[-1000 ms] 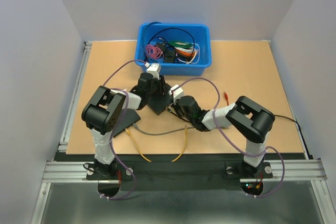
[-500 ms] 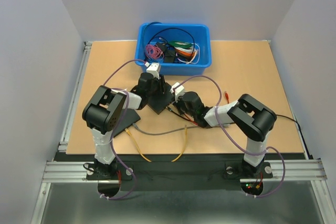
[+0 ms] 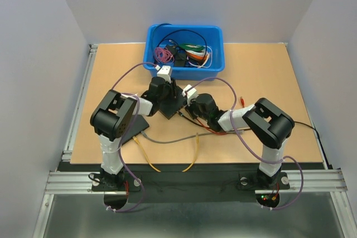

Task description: Insert the plug into the switch port

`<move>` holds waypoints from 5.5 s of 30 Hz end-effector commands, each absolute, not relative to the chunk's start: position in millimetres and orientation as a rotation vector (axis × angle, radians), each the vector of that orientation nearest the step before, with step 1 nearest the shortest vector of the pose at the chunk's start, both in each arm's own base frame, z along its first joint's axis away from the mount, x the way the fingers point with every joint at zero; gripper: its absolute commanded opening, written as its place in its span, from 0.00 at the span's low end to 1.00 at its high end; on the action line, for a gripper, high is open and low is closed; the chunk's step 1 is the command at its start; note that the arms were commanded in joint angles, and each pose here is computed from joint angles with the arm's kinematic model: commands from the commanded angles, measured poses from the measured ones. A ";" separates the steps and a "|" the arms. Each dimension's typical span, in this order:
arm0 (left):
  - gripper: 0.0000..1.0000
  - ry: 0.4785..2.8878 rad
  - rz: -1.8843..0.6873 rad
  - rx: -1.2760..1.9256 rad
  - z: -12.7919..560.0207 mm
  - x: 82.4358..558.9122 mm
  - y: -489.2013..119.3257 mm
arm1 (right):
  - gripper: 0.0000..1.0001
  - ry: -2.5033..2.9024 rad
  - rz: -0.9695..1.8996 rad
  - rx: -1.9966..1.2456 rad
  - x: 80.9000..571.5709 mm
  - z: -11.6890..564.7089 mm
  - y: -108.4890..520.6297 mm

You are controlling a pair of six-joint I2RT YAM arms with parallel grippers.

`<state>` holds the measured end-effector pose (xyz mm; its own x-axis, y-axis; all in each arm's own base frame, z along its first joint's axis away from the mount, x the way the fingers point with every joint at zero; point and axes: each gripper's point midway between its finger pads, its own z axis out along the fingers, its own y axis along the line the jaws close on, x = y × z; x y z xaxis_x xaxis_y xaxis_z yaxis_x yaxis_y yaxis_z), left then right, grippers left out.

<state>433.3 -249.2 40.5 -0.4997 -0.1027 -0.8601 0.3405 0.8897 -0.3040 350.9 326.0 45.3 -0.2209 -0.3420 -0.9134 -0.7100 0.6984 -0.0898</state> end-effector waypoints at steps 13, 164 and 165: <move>0.47 2.492 -0.529 0.369 -75.6 323.9 -266.6 | 0.00 1.261 0.507 -0.715 400.2 213.5 385.7; 0.80 1.299 -0.448 -0.579 259.2 222.4 -23.0 | 1.00 1.761 0.997 -0.416 196.1 146.5 248.8; 0.81 1.299 -0.447 -0.580 259.2 222.4 -22.7 | 1.00 1.763 0.999 -0.419 195.7 146.4 249.5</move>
<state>221.2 -25.6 257.4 0.1969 -0.6050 -0.7715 -0.0054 0.7862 -0.6179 187.6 241.9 120.1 -0.4535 0.1198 -0.8832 -0.6698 0.6079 0.4264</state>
